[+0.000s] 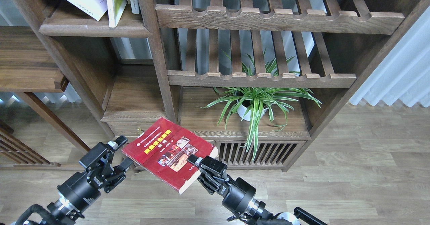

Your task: Organize books on shelf

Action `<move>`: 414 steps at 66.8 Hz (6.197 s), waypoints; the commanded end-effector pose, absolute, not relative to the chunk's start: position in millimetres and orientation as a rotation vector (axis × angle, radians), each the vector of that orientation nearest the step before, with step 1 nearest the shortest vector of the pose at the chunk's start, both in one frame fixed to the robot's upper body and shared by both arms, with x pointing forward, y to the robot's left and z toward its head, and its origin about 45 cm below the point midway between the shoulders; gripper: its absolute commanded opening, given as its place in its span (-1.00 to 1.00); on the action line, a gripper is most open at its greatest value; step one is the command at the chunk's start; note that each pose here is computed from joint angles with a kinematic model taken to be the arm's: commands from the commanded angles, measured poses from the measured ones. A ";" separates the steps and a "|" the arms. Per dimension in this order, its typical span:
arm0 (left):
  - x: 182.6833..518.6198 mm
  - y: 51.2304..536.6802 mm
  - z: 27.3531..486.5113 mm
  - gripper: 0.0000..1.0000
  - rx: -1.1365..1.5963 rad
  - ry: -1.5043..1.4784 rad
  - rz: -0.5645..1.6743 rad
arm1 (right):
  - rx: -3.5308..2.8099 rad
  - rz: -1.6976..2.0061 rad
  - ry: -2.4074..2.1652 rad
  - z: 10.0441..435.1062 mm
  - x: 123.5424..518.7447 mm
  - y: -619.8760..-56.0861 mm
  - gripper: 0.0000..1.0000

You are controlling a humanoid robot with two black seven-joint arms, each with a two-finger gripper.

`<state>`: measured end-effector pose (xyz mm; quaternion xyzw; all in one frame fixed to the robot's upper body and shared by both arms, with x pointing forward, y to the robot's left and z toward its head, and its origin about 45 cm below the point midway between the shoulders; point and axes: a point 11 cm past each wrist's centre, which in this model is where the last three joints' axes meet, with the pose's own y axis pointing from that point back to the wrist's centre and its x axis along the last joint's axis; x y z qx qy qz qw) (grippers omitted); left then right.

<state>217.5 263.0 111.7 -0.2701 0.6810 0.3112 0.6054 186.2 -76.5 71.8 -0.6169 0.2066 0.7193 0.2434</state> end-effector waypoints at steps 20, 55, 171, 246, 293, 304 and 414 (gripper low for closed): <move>199.1 232.7 92.0 0.69 -0.532 1.666 0.665 | -1.686 1.967 0.561 72.1 185.8 -76.2 -0.89; 216.4 224.1 87.2 -0.79 -0.593 1.685 0.661 | -1.708 2.018 0.528 68.7 168.4 -65.7 -0.89; 289.5 399.1 222.5 -0.94 -0.349 0.849 1.044 | -1.735 1.727 0.742 88.8 251.8 -151.1 0.99; 365.3 440.1 499.6 -0.93 -0.080 0.066 1.087 | -1.695 1.726 0.720 89.7 254.5 -138.6 0.99; 458.0 371.0 525.3 -0.92 0.028 -0.020 1.079 | -1.677 1.726 0.722 89.2 253.9 -139.8 0.99; 484.5 355.3 520.4 -0.92 0.038 -0.028 1.110 | -1.670 1.729 0.722 88.5 251.7 -139.8 0.99; 538.6 319.4 451.1 -0.65 -0.109 0.050 1.175 | -1.621 1.748 0.763 77.8 238.1 -149.9 0.99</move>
